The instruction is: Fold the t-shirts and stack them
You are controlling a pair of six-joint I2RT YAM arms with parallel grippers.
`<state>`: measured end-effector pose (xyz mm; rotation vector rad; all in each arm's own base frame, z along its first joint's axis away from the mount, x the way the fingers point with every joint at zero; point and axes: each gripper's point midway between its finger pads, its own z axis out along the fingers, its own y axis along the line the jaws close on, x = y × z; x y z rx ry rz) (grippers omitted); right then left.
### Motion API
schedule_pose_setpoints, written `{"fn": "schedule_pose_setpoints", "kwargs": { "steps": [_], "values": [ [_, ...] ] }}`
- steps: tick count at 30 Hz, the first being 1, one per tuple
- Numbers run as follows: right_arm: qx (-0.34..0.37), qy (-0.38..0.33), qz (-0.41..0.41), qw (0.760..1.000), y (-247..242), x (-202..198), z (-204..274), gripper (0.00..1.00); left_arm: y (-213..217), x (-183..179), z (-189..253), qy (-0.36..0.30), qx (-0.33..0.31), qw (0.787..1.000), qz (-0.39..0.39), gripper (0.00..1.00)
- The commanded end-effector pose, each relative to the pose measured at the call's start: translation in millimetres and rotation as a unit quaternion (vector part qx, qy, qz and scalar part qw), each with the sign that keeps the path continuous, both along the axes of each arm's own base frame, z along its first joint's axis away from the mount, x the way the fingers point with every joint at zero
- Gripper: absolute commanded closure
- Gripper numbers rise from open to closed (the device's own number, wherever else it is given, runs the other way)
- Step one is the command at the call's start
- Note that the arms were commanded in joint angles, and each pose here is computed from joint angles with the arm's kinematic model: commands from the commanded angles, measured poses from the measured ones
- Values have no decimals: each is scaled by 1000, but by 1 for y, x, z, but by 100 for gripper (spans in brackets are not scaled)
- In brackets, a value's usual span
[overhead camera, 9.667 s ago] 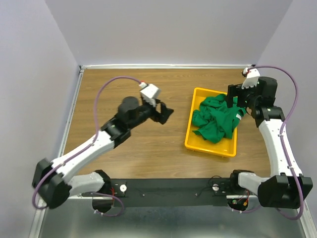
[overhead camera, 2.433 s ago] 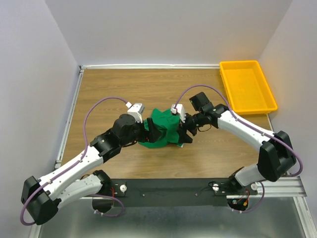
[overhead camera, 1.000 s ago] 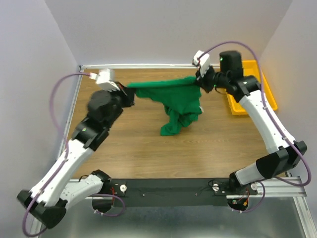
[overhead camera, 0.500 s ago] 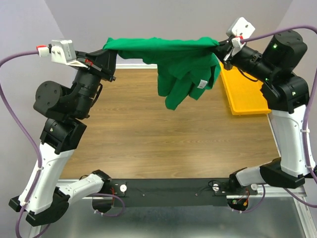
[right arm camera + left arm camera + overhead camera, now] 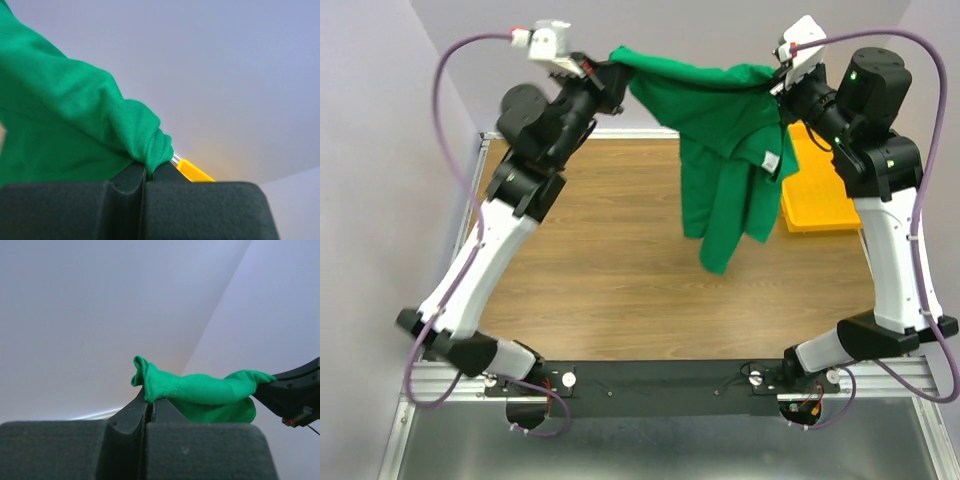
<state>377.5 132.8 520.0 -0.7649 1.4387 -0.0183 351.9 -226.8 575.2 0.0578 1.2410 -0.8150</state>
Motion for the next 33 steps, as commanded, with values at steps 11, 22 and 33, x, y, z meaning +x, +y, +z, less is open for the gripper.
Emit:
{"fn": "schedule_pose_setpoints", "kwargs": {
  "steps": [11,22,33],
  "values": [
    [78,159,329,928,95,-111,-68,100,89,23,-13,33,-34,996,69,100],
    [62,398,386,830,283,-127,-238,19,204,63,-271,337,42,921,191,70],
    [68,494,281,820,163,-91,-340,0,269,14,-290,381,48,873,301,3]
  ]
}}
